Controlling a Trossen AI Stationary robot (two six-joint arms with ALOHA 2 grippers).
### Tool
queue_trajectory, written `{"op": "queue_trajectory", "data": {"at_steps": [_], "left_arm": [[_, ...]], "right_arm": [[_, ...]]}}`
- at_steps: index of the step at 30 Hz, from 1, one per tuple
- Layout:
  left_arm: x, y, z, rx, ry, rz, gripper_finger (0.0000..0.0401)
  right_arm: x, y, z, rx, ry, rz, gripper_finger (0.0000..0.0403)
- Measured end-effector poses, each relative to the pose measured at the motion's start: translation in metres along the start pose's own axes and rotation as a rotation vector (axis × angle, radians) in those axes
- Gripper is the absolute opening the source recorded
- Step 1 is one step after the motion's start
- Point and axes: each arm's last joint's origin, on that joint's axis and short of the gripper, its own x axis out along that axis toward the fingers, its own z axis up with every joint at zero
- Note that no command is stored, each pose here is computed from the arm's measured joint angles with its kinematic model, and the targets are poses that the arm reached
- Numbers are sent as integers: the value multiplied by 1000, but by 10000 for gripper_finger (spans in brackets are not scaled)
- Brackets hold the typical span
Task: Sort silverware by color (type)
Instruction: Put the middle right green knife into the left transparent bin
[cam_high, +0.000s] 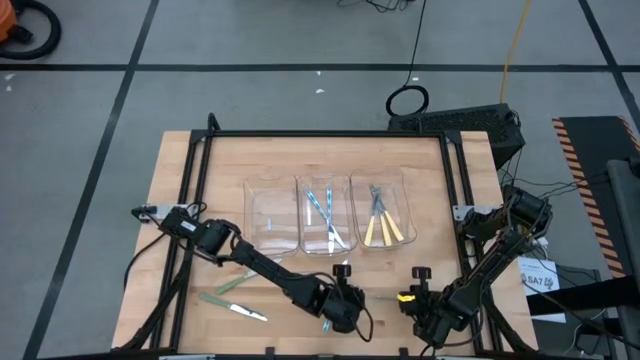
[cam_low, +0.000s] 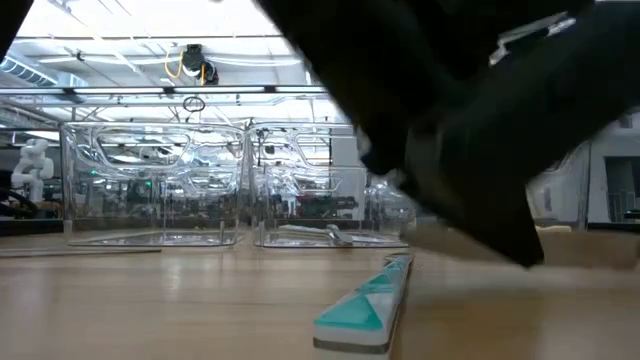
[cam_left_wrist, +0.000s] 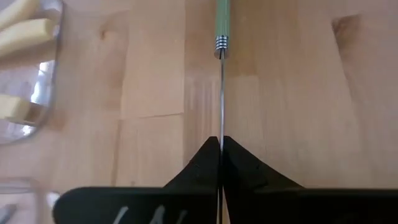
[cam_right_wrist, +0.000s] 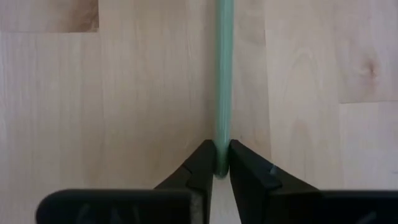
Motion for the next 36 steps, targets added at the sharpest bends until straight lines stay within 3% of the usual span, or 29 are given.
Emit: {"op": "queue_trajectory", "data": {"at_steps": [10,22,36], "left_arm": [[-48,-8,35,-24,56,41,7],[-85,-21,37,-27,137,104,6],[-171,-3,42,53,163,371,6]], "right_arm": [[-21,4,12,25,-14,-64,90],[-41,12,15,19,-32,-89,104],[-42,12,12,44,-30,-95,105]]}}
